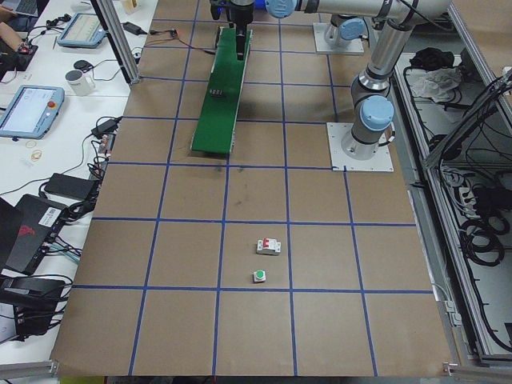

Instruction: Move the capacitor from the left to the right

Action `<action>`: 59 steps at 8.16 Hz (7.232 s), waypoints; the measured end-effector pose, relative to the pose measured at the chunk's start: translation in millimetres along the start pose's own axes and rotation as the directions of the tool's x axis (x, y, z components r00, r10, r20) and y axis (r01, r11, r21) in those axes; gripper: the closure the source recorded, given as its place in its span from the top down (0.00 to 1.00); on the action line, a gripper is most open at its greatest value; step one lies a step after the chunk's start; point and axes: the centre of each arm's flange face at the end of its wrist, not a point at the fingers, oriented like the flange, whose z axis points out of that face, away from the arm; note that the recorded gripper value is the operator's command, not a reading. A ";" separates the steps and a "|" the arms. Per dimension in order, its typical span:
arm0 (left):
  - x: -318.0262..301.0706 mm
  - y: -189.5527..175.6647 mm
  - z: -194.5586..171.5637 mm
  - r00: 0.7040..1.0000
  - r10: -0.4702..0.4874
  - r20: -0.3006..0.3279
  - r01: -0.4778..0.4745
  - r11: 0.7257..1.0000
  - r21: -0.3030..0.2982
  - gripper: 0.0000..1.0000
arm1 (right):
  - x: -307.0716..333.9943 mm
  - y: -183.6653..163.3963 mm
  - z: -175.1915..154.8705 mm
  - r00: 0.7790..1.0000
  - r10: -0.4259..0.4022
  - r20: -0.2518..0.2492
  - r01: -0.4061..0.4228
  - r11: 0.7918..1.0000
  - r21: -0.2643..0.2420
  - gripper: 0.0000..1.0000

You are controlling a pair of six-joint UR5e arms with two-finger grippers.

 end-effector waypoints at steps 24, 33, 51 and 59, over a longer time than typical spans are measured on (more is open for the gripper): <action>3.3 -10.3 -1.9 0.999 0.006 -0.034 -0.003 0.996 0.090 1.00 | -0.4 -7.7 74.3 0.942 0.208 0.264 -0.223 0.975 0.025 0.87; 3.3 -10.2 -1.3 0.999 0.007 -0.034 -0.004 0.996 0.089 1.00 | 10.6 -13.2 51.2 0.997 0.071 0.018 -0.072 0.996 0.051 0.00; 3.3 -10.3 -1.3 0.999 0.008 -0.034 -0.005 0.996 0.090 1.00 | 435.8 84.5 -5.6 0.846 -0.512 -0.148 0.513 0.857 -0.033 1.00; 3.3 -10.2 -1.3 0.999 0.008 -0.034 -0.005 0.996 0.090 1.00 | 10.0 114.5 -184.4 0.966 -0.229 -0.125 0.241 0.966 0.098 1.00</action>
